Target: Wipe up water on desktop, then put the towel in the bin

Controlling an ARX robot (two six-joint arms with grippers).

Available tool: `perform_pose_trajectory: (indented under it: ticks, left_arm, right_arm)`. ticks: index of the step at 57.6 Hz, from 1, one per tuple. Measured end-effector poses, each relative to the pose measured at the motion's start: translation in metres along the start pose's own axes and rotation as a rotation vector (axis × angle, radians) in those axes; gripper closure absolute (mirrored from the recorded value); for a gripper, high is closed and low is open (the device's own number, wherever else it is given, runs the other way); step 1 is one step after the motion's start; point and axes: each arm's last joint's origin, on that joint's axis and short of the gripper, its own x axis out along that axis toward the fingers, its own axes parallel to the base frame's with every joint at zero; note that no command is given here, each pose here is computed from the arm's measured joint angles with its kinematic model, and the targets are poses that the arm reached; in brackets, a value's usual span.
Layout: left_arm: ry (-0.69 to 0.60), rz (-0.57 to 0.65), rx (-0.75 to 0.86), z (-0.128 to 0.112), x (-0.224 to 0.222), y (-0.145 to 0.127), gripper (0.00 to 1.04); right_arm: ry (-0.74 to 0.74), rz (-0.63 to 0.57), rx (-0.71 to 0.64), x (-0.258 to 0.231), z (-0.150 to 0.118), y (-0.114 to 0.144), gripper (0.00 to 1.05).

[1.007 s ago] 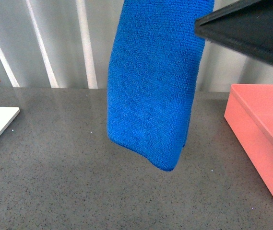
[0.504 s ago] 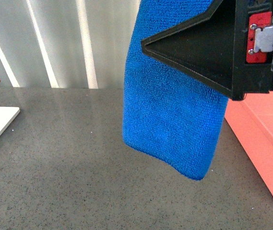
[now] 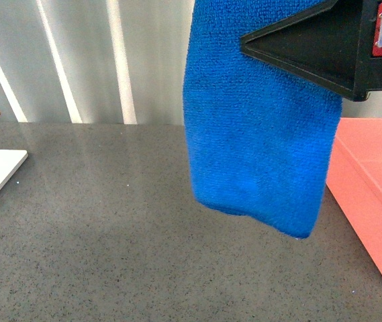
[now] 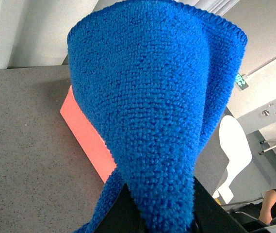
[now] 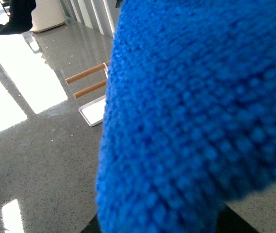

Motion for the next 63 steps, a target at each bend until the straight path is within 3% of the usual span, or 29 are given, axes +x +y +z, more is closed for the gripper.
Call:
perform_pose_trajectory:
  ticks: [6,23,42,54,57,63]
  left_arm:
    - [0.001,0.005,-0.002,0.0,0.0,0.001,0.97]
    - [0.012,0.044,-0.008,0.0,-0.003,0.009,0.97]
    - [-0.023,0.123,-0.026,0.011,-0.021,0.037,0.5]
    - [-0.031,0.25,-0.05,0.011,-0.045,0.079,0.2]
    - [-0.022,0.3,-0.063,0.005,-0.056,0.099,0.07]
    - [0.008,0.353,-0.081,-0.01,-0.07,0.121,0.07]
  right_arm:
    - [0.001,-0.009,-0.001,-0.002,0.0,-0.002,1.01]
    - [-0.016,-0.052,0.01,-0.01,0.004,-0.01,1.0]
    - [-0.056,-0.181,0.029,-0.034,0.028,-0.034,1.0]
    - [-0.081,-0.294,0.058,-0.062,0.046,-0.051,1.0]
    - [-0.087,-0.336,0.07,-0.073,0.052,-0.056,1.0]
    - [-0.086,-0.395,0.096,-0.089,0.056,-0.063,1.0]
